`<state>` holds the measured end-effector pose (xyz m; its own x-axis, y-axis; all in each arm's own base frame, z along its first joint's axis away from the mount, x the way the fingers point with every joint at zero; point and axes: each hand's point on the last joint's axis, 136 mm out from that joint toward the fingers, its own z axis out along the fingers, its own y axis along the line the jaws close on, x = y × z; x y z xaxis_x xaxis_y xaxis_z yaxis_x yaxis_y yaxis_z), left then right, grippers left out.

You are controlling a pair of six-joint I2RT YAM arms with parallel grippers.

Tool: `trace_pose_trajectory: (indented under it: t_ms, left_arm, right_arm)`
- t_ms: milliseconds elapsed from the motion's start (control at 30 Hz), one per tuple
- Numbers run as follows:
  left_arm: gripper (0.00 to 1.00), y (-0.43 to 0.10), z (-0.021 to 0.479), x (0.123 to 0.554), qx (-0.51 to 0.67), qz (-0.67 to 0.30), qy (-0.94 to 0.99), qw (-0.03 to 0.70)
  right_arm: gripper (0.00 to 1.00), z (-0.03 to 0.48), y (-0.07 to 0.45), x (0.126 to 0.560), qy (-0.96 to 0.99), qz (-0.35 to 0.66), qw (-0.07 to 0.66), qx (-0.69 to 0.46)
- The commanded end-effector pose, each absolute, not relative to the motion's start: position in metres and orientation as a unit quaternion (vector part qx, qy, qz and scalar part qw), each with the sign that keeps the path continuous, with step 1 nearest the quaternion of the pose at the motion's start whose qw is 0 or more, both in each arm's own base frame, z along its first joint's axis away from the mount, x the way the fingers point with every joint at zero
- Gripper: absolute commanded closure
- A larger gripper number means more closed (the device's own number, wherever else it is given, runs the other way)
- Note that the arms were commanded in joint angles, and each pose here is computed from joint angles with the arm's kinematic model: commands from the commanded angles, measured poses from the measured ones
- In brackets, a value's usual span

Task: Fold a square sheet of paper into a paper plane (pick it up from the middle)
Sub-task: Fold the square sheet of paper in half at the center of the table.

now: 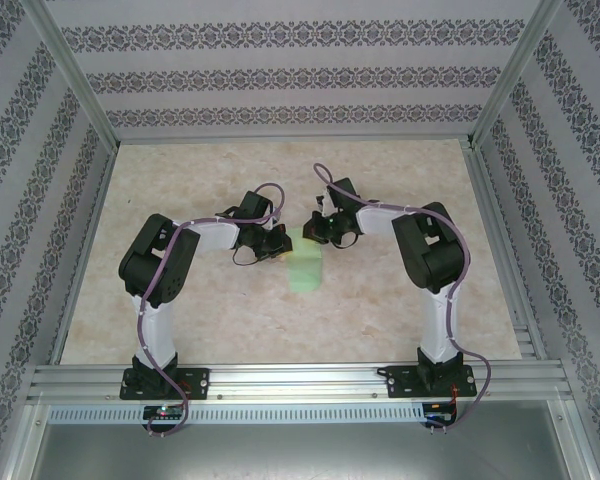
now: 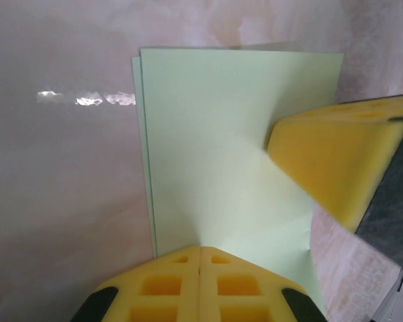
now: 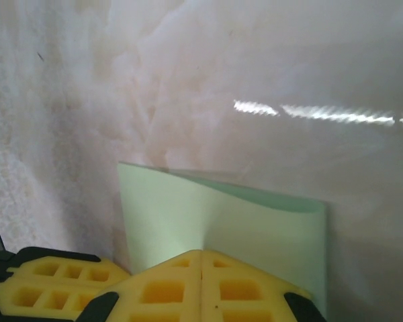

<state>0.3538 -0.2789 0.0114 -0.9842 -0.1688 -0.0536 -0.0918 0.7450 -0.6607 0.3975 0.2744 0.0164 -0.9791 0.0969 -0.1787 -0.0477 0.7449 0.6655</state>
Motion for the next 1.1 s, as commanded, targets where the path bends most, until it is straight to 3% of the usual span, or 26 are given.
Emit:
trace_pose_trajectory:
  t_ms: [0,333,533,800,1067]
  left_arm:
    - [1.0,-0.211,-0.084,0.266,-0.121,-0.165,0.975,-0.084]
    - [1.0,-0.208,-0.087,0.26,-0.125,-0.163,0.975,-0.088]
    - [1.0,-0.209,-0.086,0.262,-0.123,-0.164,0.975,-0.086]
    - [1.0,-0.209,-0.087,0.264,-0.122,-0.162,0.976,-0.084]
    - [1.0,-0.206,-0.09,0.262,-0.123,-0.154,0.977,-0.086]
  right_arm:
    - [1.0,0.007,0.248,0.42,0.929,0.343,0.125,0.058]
    - [1.0,0.028,0.232,0.444,0.926,0.33,0.165,0.084]
    - [0.99,0.075,0.247,0.423,0.915,0.35,0.195,0.04]
    - [0.99,0.038,0.279,0.354,0.928,0.358,0.104,-0.003]
    - [0.98,0.019,0.279,0.321,0.93,0.362,0.06,-0.033]
